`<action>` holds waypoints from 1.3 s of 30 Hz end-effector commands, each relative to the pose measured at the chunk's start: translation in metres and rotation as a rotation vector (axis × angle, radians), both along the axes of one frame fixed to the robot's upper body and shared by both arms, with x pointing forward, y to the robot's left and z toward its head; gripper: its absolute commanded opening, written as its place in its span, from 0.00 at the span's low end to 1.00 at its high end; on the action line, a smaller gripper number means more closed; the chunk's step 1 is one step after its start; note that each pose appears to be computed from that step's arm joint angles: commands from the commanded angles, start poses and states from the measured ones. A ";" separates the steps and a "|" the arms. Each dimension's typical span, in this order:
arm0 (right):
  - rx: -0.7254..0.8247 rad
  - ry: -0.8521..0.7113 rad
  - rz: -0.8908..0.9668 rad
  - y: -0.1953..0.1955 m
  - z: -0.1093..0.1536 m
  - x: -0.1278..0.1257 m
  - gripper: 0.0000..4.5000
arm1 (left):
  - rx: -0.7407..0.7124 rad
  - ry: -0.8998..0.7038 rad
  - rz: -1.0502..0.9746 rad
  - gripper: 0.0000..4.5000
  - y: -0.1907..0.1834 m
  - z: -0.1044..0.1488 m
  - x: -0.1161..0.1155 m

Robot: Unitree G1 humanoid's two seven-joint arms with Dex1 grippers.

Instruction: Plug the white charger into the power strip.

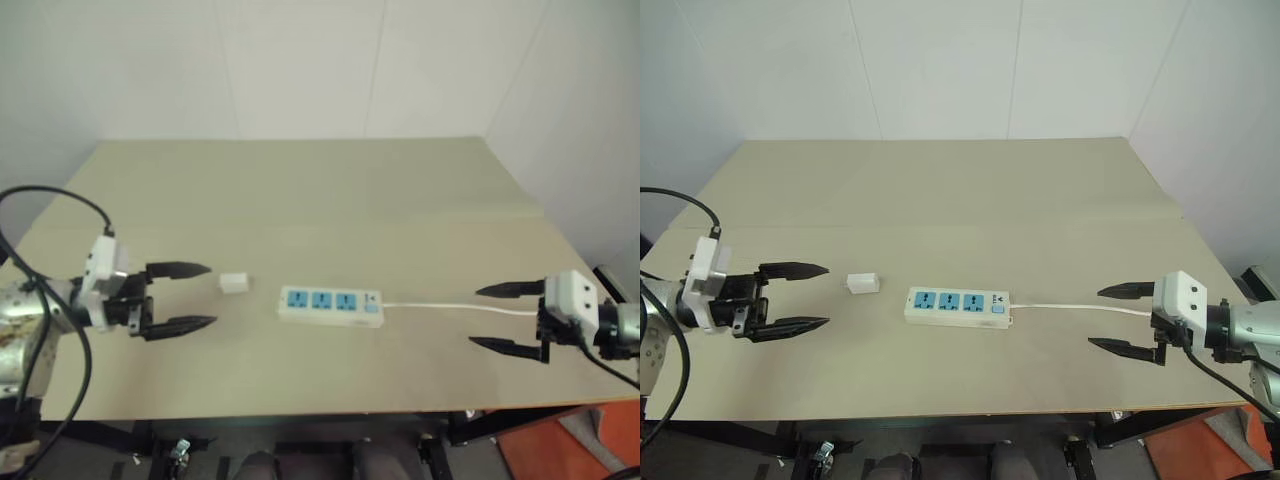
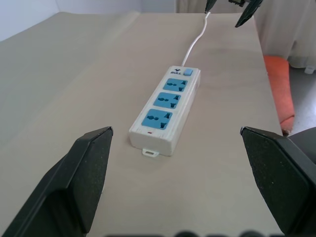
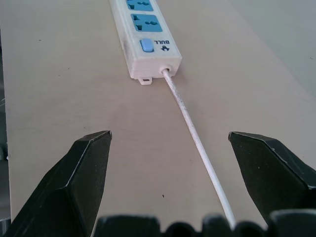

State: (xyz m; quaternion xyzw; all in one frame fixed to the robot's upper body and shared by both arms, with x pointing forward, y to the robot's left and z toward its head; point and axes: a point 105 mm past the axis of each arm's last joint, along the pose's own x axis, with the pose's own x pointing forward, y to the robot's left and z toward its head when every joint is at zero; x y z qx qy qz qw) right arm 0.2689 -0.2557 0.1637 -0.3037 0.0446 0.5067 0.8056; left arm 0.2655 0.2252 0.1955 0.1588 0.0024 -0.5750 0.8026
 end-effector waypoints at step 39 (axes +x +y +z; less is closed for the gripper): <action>0.226 0.034 0.161 0.078 -0.009 0.068 0.99 | 0.030 -0.136 -0.110 1.00 -0.035 0.007 0.023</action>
